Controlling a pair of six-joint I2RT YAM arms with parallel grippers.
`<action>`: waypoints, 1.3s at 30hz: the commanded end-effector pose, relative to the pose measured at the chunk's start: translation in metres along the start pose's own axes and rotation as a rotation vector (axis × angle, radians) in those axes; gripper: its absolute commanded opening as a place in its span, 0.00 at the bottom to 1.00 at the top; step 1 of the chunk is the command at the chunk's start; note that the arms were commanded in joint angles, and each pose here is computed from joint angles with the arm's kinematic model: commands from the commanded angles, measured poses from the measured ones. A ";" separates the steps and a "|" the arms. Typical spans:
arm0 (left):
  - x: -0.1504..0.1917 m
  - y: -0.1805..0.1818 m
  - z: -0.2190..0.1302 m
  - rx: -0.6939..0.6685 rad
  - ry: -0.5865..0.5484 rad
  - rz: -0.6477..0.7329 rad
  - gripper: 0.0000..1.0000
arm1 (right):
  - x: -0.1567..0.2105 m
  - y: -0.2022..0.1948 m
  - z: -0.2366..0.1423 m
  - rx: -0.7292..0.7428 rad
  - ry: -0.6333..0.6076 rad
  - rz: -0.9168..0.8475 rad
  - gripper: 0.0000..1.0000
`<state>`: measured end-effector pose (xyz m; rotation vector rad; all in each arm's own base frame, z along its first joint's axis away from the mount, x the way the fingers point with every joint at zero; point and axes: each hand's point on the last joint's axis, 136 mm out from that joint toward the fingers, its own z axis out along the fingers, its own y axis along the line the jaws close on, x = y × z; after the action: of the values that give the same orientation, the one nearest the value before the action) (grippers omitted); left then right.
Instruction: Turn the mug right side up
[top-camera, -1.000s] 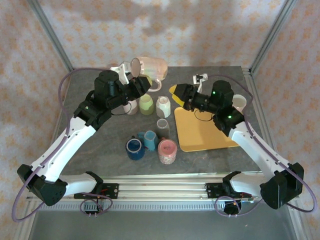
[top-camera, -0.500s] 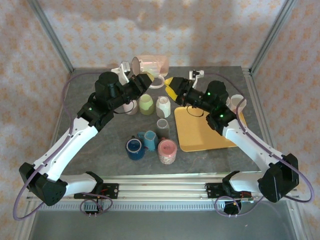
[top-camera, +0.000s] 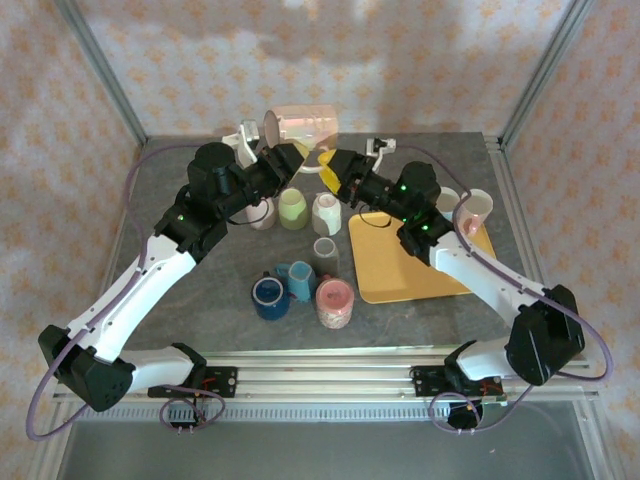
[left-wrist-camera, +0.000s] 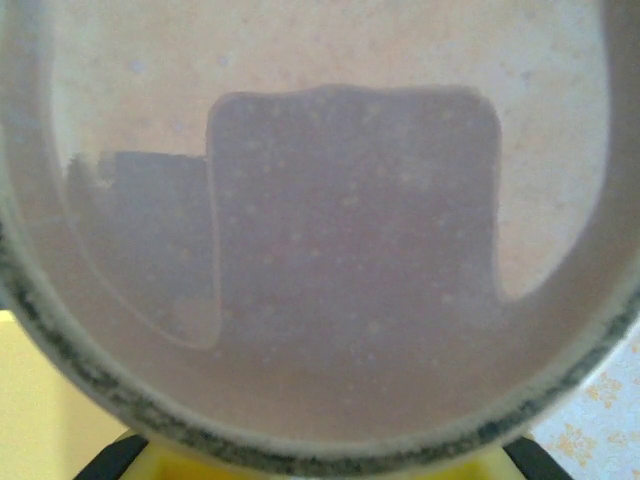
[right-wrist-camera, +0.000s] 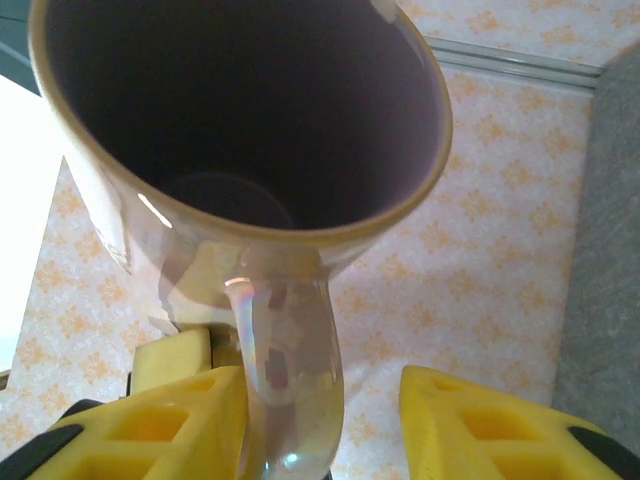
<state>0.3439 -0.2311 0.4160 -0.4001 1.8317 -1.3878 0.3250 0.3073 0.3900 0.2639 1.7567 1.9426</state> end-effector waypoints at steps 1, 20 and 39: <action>-0.021 -0.060 -0.017 0.225 -0.080 0.044 0.00 | -0.009 0.030 0.006 -0.093 -0.046 -0.031 0.41; -0.008 -0.033 -0.010 0.157 -0.028 0.042 0.00 | -0.018 0.055 0.012 -0.137 -0.086 -0.090 0.12; 0.009 0.010 -0.002 -0.007 0.060 0.089 0.49 | -0.023 0.052 -0.004 -0.023 -0.152 -0.238 0.00</action>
<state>0.3446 -0.2326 0.3827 -0.3564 1.9220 -1.3450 0.3397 0.3087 0.3842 0.2639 1.8006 1.7459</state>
